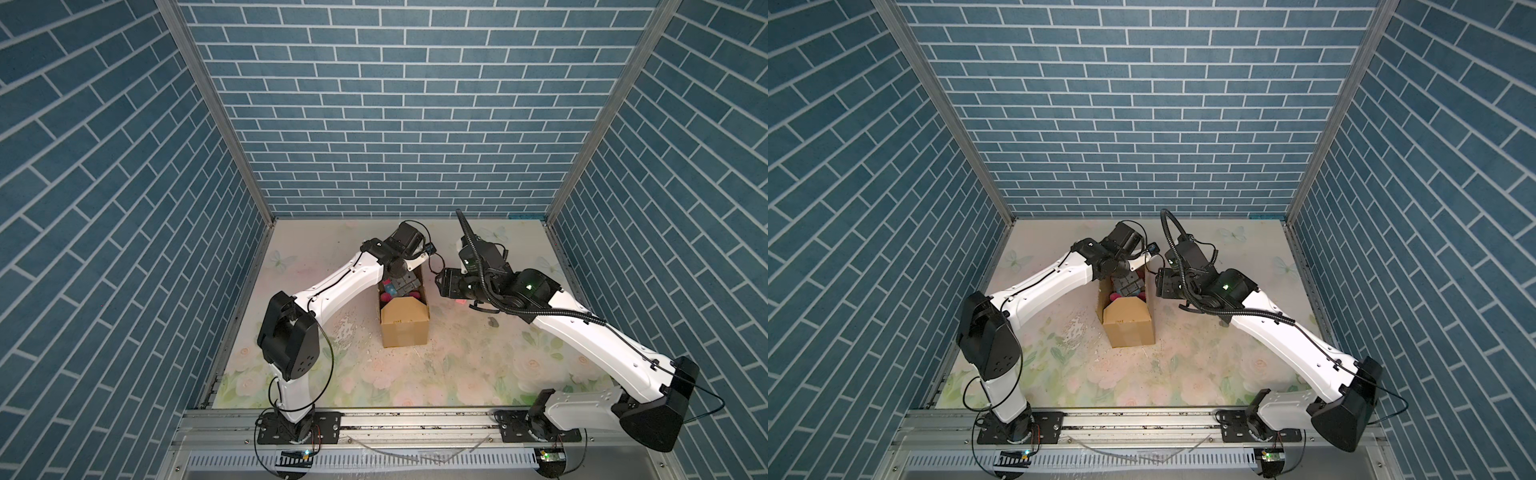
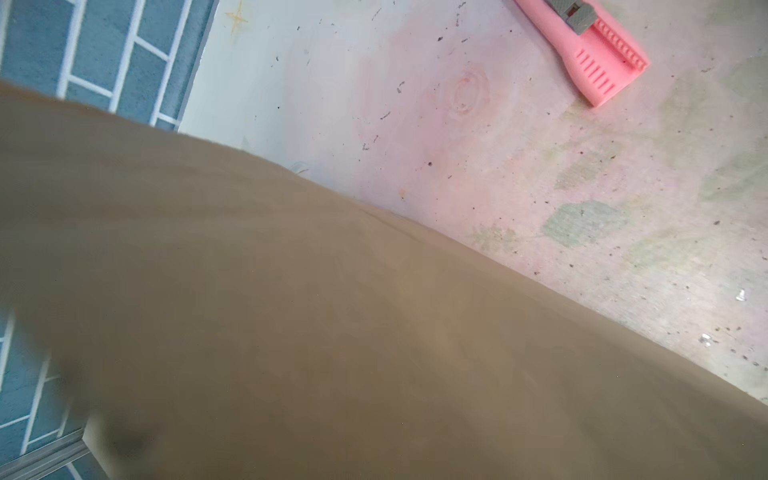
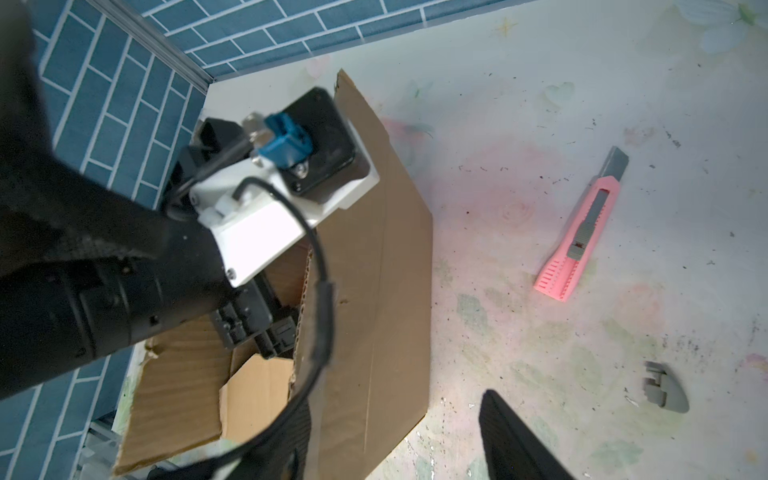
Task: Unpack the express box
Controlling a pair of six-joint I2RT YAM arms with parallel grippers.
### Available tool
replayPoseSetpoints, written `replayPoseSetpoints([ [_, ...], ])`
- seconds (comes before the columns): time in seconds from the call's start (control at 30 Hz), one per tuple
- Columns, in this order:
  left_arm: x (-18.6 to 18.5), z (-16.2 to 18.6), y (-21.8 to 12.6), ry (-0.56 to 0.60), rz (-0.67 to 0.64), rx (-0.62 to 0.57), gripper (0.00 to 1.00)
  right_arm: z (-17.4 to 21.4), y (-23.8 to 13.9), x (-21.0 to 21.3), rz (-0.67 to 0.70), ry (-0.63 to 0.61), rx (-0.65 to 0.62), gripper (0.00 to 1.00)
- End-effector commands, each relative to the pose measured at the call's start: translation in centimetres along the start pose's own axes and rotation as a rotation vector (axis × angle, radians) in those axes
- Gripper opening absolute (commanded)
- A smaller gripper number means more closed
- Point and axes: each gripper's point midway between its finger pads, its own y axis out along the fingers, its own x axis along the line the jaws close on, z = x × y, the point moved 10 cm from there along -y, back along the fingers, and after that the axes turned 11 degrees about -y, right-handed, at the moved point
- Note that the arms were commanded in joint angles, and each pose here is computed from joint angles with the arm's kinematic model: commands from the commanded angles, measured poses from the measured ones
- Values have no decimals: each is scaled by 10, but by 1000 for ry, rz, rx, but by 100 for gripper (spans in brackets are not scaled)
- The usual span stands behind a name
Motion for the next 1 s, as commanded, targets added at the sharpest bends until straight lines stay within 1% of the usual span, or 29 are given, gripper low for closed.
replayPoseSetpoints([
  [0.0,6,-7,-3,-33,-10,-38,95,2,5,9,9,28,-11,65],
  [0.23,8,-8,-9,-47,-9,-55,95,10,6,29,5,-9,0,65],
  [0.37,10,-8,-11,-57,-10,-65,95,13,13,36,32,-24,26,65],
  [0.43,10,-8,-11,-58,-10,-65,95,15,19,37,48,-26,41,64],
  [0.5,11,-8,-12,-63,-12,-66,95,17,24,36,70,-26,50,58],
  [0.53,11,-8,-12,-63,-12,-67,95,18,26,36,80,-29,54,52],
  [0.57,12,-8,-13,-66,-12,-67,95,19,27,34,96,-29,50,43],
  [0.6,13,-8,-13,-68,-14,-68,95,20,27,33,104,-29,48,31],
  [0.67,15,-8,-15,-71,-19,-72,95,21,28,31,116,-31,42,19],
  [0.7,16,-7,-16,-72,-22,-72,95,22,26,30,117,-30,36,14],
  [0.8,20,-8,-19,-73,-38,-70,95,22,20,27,111,-26,8,5],
  [0.97,29,-13,-27,-82,-79,-92,95,20,14,23,90,-35,7,0],
])
